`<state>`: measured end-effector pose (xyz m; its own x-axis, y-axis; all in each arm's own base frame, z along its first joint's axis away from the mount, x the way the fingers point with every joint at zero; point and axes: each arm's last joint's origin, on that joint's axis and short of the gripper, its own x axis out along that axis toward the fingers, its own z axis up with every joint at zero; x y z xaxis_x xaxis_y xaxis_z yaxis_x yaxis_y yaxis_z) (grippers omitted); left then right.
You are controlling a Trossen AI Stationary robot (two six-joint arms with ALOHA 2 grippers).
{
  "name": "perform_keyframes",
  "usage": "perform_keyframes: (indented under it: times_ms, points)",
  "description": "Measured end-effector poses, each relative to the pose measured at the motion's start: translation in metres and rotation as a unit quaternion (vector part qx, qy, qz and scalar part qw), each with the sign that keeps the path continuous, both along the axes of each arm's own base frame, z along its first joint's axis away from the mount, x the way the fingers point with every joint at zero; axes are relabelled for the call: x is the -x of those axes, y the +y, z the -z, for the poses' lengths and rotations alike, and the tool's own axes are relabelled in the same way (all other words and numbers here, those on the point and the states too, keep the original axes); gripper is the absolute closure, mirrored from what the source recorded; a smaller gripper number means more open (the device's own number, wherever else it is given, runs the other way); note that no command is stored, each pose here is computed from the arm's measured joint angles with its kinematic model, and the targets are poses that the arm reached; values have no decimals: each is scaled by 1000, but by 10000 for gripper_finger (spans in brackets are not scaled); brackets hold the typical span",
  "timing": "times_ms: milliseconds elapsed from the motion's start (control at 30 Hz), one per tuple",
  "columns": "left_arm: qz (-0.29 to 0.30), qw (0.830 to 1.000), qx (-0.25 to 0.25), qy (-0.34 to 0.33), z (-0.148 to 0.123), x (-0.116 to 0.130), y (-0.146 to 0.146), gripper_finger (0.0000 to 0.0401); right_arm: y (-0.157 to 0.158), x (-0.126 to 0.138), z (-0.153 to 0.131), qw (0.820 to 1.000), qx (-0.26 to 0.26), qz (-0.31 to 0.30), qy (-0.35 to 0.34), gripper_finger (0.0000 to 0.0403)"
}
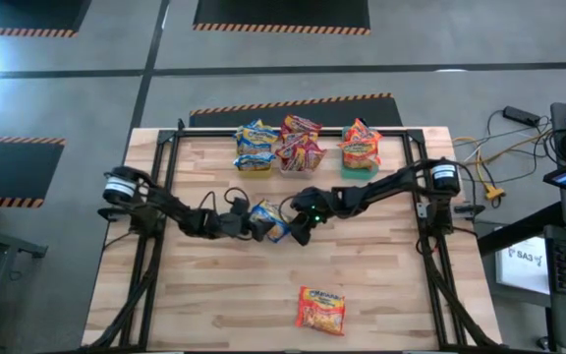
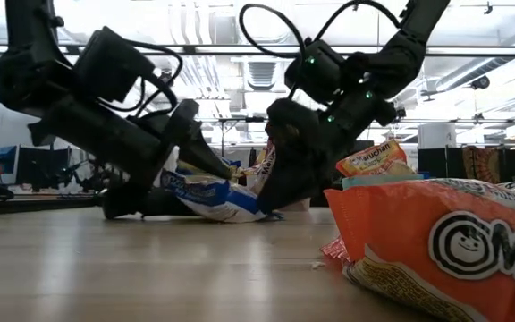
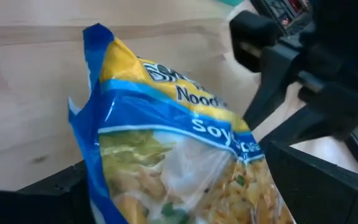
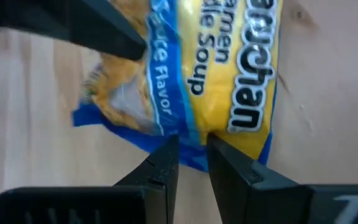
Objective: Sort Maruchan noodles
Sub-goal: Put the blue pack into the yellow bin
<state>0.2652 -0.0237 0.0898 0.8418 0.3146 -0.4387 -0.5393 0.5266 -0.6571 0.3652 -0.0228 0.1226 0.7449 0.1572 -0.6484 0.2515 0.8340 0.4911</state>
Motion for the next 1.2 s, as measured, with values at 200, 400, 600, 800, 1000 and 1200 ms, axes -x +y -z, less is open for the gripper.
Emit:
perform_keyframes:
  times_ms: [200, 400, 600, 800, 1000, 1200]
  points:
    - [16, 1000, -2, -2, -1, -8, -1, 44, 0, -5, 8, 1000, 4, -5, 6, 330]
    - [25, 1000, -9, -1, -2, -8, -1, 59, 0, -6, 4, 1000, 16, -15, 3, 330]
    - [25, 1000, -12, 0, -2, -7, -1, 135, -1, -3, -5, 1000, 22, -19, -2, 330]
    - [28, 999, -20, -11, -5, -9, 1, 229, -1, 4, -19, 999, 28, -26, 15, 330]
    - [26, 998, -43, -27, -14, -5, 9, 273, 0, 20, -48, 998, 41, -34, 26, 330]
    - [21, 993, -117, -21, -27, 3, 20, 264, 2, 39, -82, 998, 50, -39, 5, 330]
